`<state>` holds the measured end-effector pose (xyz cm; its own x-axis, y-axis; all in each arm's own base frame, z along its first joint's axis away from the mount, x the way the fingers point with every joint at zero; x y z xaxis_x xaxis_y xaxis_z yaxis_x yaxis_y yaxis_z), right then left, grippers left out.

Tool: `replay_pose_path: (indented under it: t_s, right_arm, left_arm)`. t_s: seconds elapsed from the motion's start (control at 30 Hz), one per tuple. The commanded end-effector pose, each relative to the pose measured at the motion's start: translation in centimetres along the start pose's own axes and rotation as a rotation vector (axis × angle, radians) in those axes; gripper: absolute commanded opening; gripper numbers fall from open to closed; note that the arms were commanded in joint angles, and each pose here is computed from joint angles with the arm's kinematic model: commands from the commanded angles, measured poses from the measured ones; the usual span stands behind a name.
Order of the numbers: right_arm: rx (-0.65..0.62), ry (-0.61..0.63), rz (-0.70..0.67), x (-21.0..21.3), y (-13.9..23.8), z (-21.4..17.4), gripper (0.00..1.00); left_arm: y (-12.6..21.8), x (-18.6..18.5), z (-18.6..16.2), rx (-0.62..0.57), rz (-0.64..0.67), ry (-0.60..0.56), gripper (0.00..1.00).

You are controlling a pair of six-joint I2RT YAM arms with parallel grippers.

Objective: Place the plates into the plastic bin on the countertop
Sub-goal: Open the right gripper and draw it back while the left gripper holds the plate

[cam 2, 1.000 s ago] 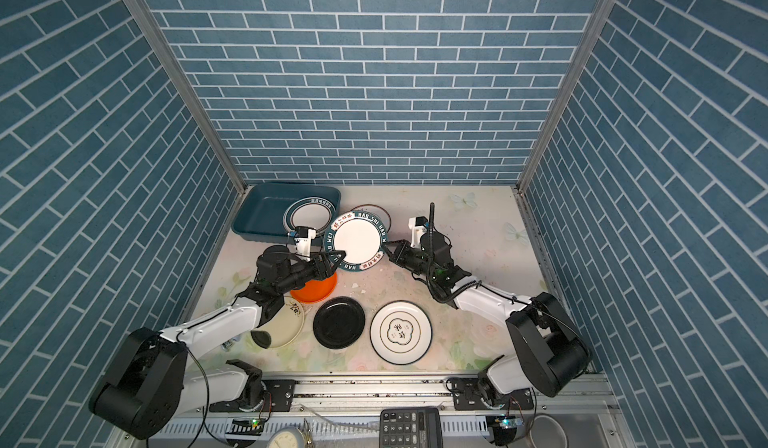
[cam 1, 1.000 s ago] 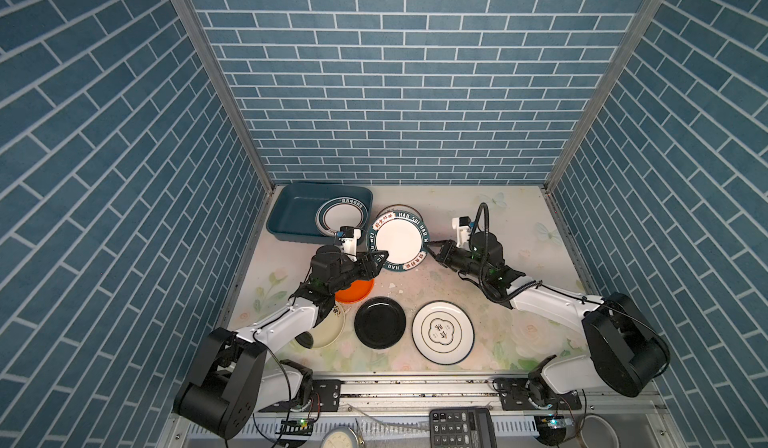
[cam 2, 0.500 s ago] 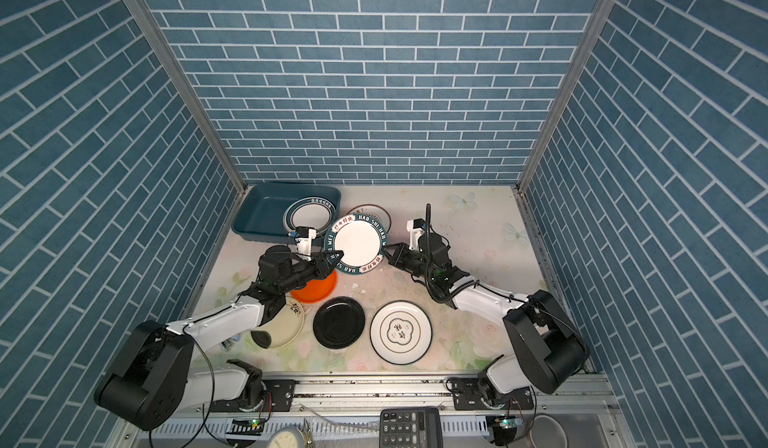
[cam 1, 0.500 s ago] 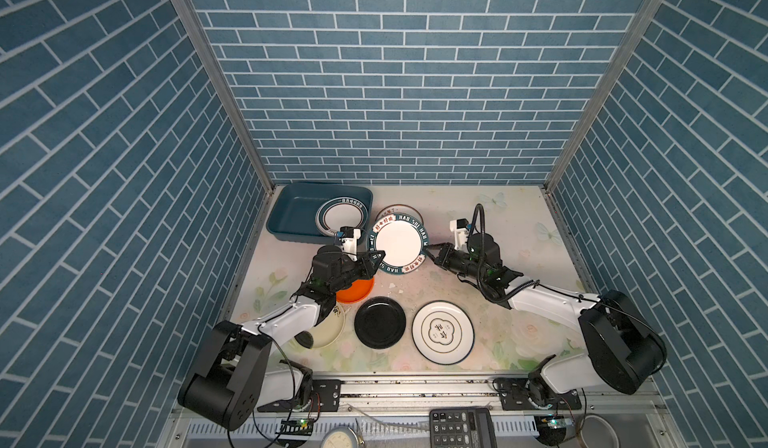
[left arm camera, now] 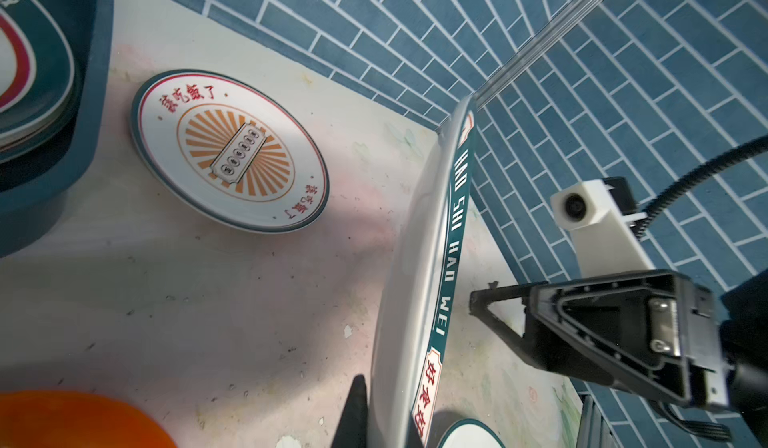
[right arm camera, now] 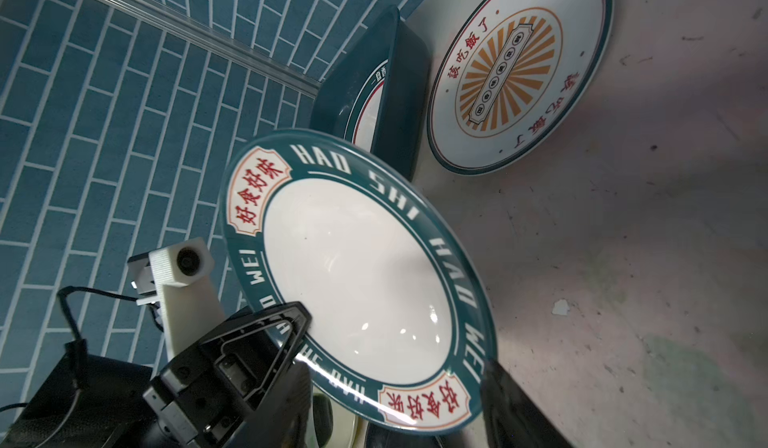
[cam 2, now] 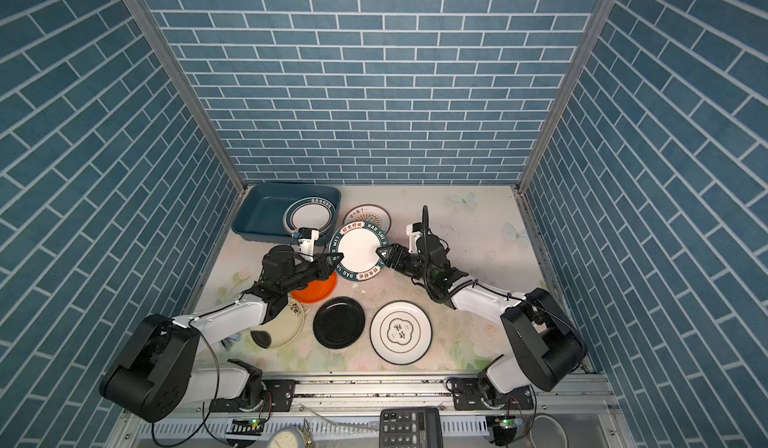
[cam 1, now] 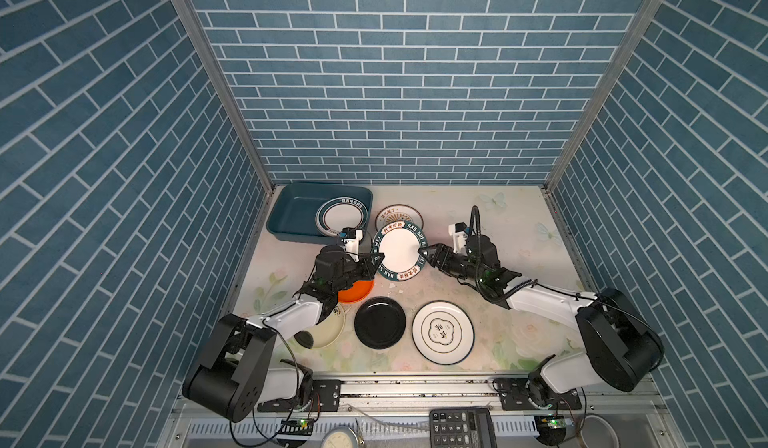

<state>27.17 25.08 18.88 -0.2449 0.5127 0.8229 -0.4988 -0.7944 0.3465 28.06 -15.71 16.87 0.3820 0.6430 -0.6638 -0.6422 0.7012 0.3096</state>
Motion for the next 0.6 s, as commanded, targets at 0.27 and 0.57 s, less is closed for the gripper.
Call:
replay_pose_path:
  t_s: [0.27,0.57]
  right_arm:
    - [-0.080,0.121,-0.095,1.1,1.8,1.4,0.67]
    - [-0.129,0.155,-0.203,0.4,3.3,1.6,0.67]
  left_arm:
    - [0.0,0.6,-0.1,-0.007,0.030,-0.020,0.00]
    - [-0.7,1.3,1.1,-0.059,0.078,0.075,0.00]
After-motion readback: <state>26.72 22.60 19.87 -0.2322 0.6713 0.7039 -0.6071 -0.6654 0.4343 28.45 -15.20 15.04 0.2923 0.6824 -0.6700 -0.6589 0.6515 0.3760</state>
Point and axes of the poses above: each gripper's point midway between its finger pads, its own y axis back along the fingers, its own x axis along the line the jaws close on, z = x × y, the point moved 7 cm from there along y, back along the fingers, and after that the axes turned 1 degree about y, right-handed, at the moved point
